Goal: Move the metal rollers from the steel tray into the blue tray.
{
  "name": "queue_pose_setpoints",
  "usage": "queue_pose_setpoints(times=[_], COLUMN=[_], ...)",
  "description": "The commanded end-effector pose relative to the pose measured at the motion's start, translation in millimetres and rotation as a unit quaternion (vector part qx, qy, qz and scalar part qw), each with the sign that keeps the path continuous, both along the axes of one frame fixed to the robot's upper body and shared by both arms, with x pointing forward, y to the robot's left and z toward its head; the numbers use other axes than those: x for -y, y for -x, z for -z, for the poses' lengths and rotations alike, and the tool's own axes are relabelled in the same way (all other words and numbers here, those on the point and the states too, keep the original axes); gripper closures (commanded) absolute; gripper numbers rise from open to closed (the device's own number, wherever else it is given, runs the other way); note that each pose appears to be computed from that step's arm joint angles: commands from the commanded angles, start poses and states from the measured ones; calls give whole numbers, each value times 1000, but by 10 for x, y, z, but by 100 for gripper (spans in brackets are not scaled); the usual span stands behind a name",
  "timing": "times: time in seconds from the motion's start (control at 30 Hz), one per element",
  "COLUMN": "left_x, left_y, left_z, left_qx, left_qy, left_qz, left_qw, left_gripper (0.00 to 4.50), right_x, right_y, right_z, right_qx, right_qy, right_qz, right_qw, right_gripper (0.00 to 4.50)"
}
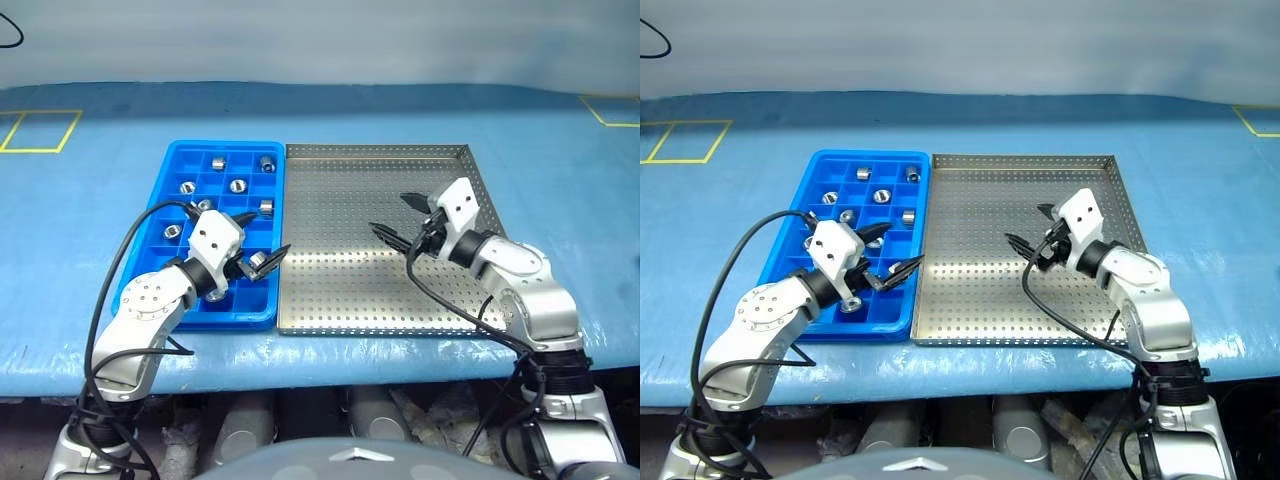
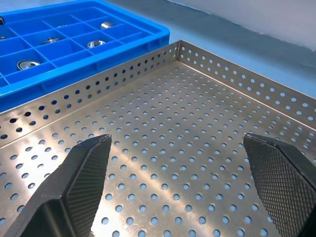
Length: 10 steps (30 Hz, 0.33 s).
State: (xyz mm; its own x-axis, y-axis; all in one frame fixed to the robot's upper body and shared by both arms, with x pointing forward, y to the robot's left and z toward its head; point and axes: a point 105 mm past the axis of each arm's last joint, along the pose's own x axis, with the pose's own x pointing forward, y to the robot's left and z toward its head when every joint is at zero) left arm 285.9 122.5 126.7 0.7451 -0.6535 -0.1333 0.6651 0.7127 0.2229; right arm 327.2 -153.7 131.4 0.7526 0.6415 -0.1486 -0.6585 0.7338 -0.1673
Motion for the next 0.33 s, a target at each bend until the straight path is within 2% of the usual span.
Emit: queue_pose_setpoints(times=[0.03, 0.33], left_x=[38, 39], left_y=[6, 0], left_z=[-97, -109], left_qx=[21, 25], left_qy=[-2, -2], left_qz=[11, 9], left_qw=[1000, 1000], left_gripper=[16, 16], right_x=[-45, -58], right_y=[29, 24], right_z=[-152, -146], right_qx=[31, 30], right_qy=[0, -1], right_qz=[-13, -13], right_qw=[999, 999], right_gripper=[2, 2])
